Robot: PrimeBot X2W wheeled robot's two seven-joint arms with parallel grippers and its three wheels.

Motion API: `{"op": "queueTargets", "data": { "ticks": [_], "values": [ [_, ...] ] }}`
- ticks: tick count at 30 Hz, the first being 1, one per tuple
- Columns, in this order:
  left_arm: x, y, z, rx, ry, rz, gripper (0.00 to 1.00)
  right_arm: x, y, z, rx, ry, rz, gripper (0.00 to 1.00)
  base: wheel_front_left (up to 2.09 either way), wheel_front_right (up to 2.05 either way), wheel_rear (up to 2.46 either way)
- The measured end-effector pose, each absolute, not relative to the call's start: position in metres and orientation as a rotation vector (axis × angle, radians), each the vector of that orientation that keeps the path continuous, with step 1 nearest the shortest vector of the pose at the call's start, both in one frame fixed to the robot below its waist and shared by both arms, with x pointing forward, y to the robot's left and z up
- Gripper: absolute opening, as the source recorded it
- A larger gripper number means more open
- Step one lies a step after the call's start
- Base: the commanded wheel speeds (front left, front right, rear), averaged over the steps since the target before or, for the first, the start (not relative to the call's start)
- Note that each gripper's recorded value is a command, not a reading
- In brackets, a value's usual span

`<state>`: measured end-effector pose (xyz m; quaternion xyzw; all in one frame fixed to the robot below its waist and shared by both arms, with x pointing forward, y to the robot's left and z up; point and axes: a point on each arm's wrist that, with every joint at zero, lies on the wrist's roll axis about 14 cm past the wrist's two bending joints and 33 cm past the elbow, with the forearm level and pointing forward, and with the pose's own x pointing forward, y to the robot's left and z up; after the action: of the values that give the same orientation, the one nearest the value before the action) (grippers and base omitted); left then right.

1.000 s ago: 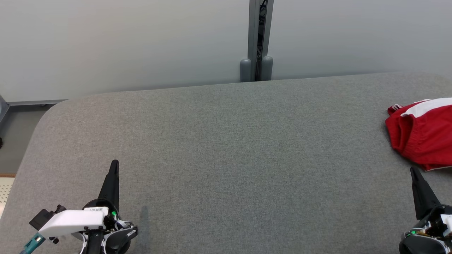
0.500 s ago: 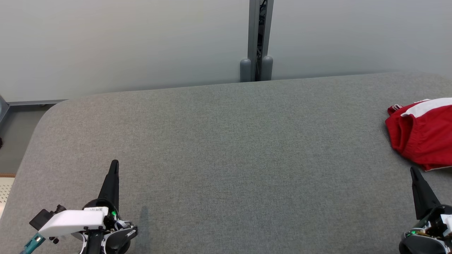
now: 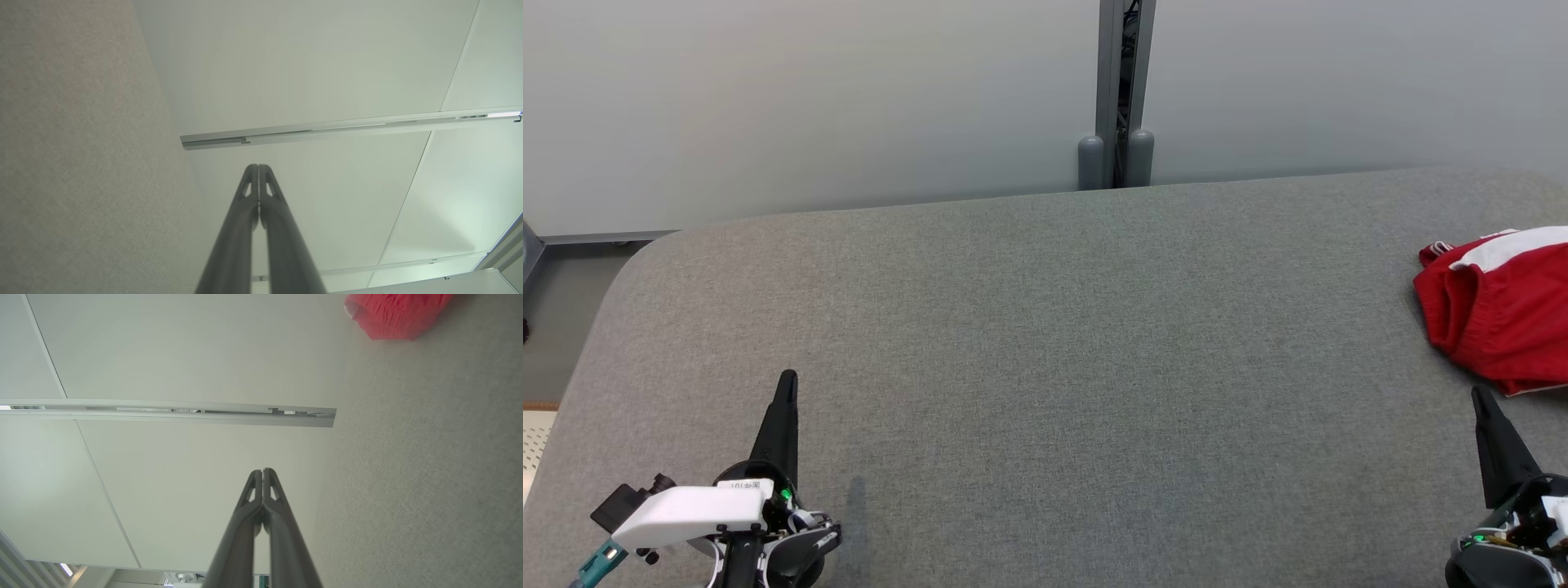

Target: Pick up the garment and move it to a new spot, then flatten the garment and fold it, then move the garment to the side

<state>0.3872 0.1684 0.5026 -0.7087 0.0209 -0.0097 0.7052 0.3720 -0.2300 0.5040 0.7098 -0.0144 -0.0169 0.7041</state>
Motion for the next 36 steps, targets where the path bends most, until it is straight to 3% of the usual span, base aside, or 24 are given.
{"op": "queueTargets", "data": {
  "ticks": [36],
  "values": [
    [0.3872,0.1686,0.5026,-1.575,0.046,-0.021,0.0,0.372,-0.2302,0.5041,1.579,-0.032,-0.038,0.0,0.0,0.0,0.0]
  ]
}}
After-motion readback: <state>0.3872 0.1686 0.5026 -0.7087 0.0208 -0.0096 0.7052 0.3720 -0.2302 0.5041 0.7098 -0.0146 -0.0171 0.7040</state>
